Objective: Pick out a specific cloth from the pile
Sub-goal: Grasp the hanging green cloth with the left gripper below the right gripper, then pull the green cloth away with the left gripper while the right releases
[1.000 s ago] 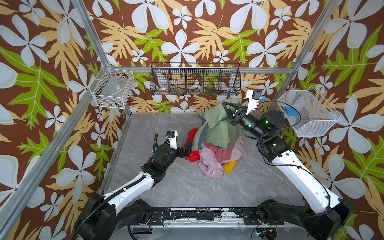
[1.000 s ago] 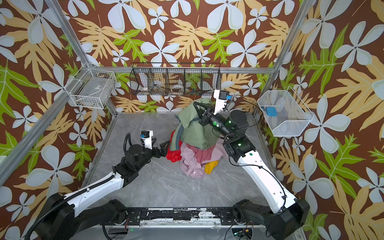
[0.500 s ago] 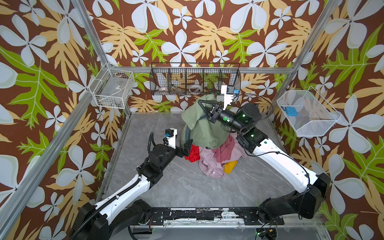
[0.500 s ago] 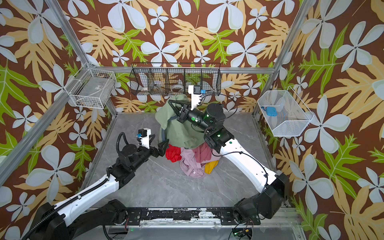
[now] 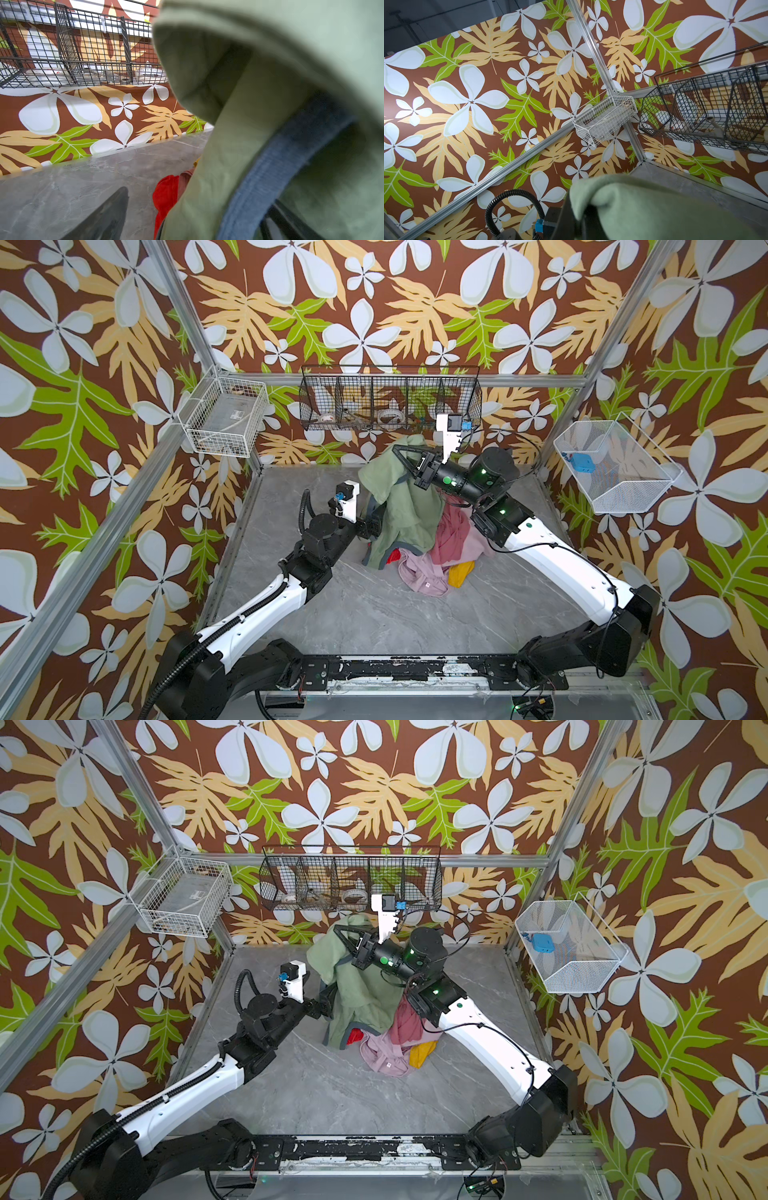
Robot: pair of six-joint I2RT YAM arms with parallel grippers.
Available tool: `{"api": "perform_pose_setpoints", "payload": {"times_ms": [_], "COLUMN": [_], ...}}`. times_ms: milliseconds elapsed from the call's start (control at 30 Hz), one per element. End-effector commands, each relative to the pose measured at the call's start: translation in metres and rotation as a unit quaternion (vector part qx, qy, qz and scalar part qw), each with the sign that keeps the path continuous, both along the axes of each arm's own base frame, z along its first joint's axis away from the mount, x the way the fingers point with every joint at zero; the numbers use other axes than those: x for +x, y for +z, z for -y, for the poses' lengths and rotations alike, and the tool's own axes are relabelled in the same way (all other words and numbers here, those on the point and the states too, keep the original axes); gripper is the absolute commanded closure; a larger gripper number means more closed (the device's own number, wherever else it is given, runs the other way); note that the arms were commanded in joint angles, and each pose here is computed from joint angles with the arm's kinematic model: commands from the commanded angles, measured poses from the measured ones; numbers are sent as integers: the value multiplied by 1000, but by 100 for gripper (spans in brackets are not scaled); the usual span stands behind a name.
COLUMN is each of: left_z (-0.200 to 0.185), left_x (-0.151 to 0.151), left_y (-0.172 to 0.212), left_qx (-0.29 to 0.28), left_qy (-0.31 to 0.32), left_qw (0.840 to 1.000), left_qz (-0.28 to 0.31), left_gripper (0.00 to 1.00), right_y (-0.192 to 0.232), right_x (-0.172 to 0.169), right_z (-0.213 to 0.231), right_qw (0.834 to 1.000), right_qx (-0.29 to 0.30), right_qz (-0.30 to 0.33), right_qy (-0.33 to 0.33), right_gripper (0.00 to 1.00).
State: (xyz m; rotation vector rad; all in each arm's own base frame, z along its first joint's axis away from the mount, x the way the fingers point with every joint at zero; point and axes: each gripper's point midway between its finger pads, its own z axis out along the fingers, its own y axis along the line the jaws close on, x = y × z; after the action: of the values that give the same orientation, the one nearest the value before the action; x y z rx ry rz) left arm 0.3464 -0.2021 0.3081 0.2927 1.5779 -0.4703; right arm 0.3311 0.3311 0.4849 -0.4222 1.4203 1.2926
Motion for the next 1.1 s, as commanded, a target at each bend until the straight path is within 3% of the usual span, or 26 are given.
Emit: {"api": "perform_pose_setpoints", "payload": {"times_ms": [0,133,200,333,467,500,567,633,867,1067], "left_z": [9,17,17,4,-16,-19,-26,-38,-98,-132], "left_x": [-3,-7,-8,-11,-12,-11,-8,-6,-6,-12], "left_y": [13,14,17,34,62,67,73,85,147,187], "left_qx": [2,6,5,-12,-14,-5,11,16,-13,1], "left_qy": [-26,-50,-53,-27,21,29,50,78,172,242], "left_qw": [999,998,998,999,999,999,999,997,984,968], "left_qz": [26,23,24,38,42,35,19,14,44,72], "left_gripper": [45,73,99,100,100,100,100,100,100,100], "right_y": [6,6,1,-18,-57,-67,-79,-87,-113,-132], "right_x": [-2,2,7,21,53,61,68,71,71,68], "right_z": [2,5,6,11,41,52,65,74,93,107], "right_qw": [1000,1000,1000,997,980,973,968,963,943,933], "right_qx": [5,3,-4,-35,-88,-96,-102,-110,-169,-187], "right_qz": [16,13,5,-23,-86,-106,-123,-128,-140,-154], "right_qy": [-5,-17,-29,-65,-159,-179,-195,-212,-251,-265], "right_gripper": [100,100,99,79,31,23,17,2,0,1]}}
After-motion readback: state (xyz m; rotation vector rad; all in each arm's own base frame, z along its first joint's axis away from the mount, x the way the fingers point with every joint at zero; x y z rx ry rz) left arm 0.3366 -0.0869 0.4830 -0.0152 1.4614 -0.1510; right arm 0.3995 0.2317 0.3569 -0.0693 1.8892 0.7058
